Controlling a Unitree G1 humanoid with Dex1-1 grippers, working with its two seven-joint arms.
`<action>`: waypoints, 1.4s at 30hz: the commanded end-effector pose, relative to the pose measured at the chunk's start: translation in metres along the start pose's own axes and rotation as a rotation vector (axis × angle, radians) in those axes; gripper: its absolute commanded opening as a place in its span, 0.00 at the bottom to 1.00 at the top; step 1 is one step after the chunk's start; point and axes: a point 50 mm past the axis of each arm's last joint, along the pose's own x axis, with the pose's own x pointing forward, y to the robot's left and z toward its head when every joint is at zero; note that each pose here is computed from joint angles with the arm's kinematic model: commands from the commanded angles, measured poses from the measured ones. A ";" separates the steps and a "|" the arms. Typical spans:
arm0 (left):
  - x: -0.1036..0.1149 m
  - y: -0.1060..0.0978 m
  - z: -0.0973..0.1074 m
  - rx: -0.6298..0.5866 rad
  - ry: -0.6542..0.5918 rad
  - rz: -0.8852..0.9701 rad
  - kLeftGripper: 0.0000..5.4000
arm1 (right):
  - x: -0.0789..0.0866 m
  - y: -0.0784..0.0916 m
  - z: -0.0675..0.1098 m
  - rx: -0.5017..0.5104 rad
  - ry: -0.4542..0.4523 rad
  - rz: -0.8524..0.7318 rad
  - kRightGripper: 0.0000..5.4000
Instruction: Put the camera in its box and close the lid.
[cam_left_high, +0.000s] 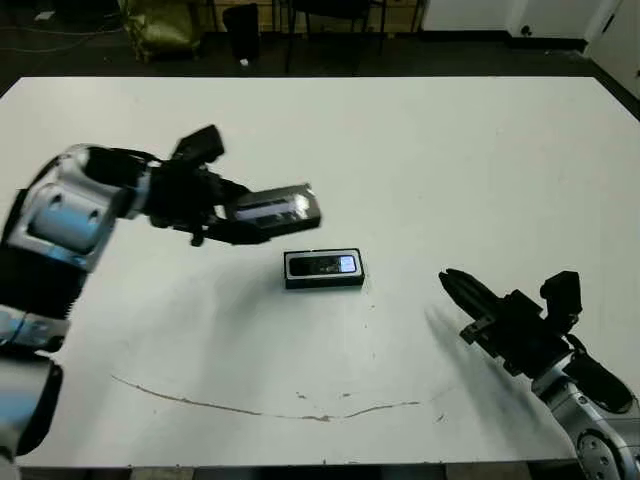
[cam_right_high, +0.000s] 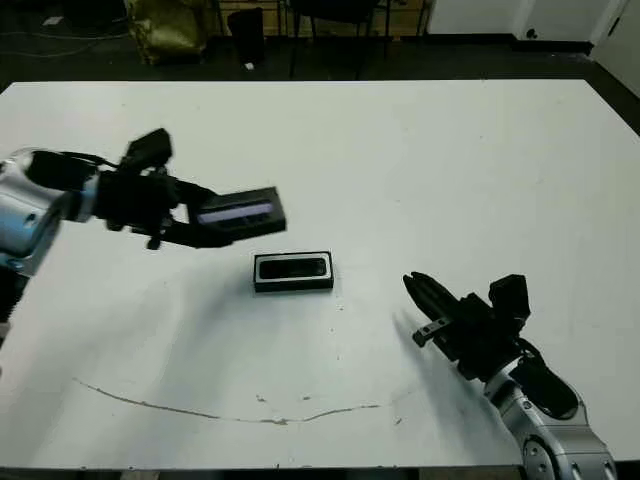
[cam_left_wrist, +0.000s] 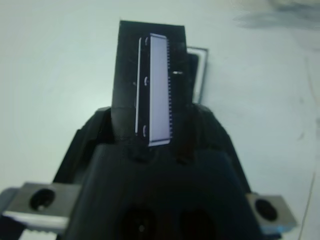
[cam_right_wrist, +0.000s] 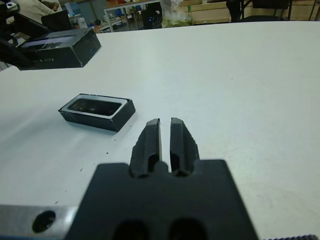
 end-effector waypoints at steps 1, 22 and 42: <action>0.016 -0.003 0.004 0.014 0.021 -0.046 0.46 | -0.001 -0.001 0.000 -0.006 0.008 -0.011 0.00; 0.061 -0.003 0.008 0.099 0.125 -0.112 0.46 | -0.005 0.000 0.000 0.014 0.025 -0.035 0.00; 0.069 0.002 0.012 0.089 0.181 -0.106 0.46 | -0.005 0.003 -0.006 0.019 0.025 -0.034 0.00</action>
